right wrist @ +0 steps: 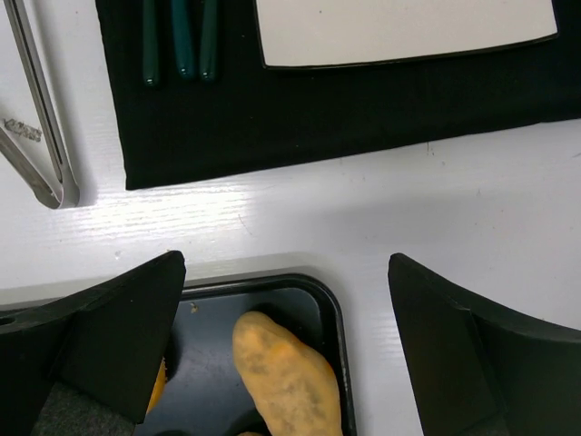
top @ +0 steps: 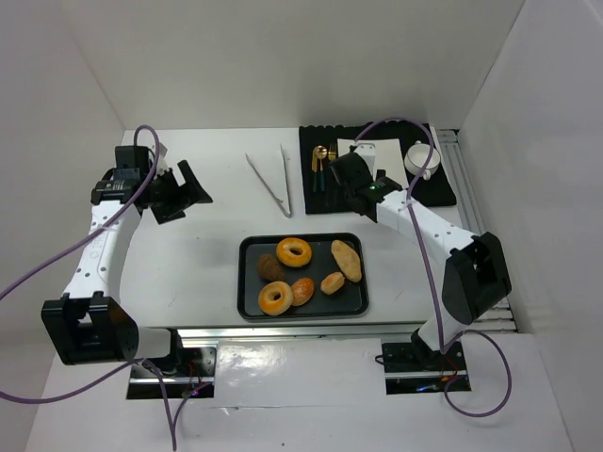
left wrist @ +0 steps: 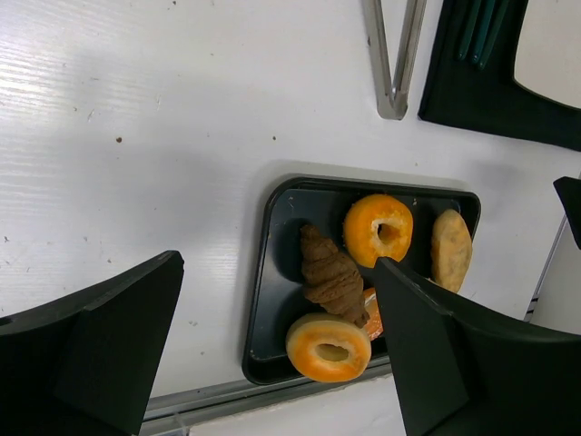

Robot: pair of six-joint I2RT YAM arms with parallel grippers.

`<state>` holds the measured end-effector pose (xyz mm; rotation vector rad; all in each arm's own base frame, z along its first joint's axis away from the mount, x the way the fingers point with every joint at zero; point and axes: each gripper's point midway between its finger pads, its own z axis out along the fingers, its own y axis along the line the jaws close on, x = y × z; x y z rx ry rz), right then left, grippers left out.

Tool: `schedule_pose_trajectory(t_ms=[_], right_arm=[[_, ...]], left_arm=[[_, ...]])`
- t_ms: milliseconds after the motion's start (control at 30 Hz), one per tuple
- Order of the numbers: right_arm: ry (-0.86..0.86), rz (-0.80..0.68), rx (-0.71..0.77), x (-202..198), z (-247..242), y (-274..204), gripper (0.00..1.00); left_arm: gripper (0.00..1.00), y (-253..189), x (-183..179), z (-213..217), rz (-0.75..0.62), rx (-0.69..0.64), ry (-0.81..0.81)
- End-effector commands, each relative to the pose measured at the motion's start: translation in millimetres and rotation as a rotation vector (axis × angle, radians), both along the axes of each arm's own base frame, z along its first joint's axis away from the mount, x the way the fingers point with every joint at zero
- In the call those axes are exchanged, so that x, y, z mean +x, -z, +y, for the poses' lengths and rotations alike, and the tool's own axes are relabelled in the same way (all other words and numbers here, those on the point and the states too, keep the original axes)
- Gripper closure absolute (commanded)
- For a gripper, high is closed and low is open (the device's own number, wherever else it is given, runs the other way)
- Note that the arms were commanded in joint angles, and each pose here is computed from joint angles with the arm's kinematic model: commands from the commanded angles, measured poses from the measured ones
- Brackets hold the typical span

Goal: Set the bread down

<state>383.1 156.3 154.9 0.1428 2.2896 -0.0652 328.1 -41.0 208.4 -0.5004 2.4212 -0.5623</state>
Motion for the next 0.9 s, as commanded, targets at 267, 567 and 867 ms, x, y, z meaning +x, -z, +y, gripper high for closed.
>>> schedule_pose_trajectory(t_ms=[267, 567, 867], right_arm=[[-0.035, -0.1, 0.056, 30, 22, -31, 0.0], [-0.429, -0.06, 0.098, 53, 135, -19, 0.0], [-0.635, 0.011, 0.074, 73, 194, 43, 0.0]], left_arm=[[0.0, -10, 8, -3, -0.03, 0.0, 0.037], [0.0, -7, 7, 0, -0.019, 0.015, 0.024], [0.0, -4, 11, 2, -0.006, 0.02, 0.018]])
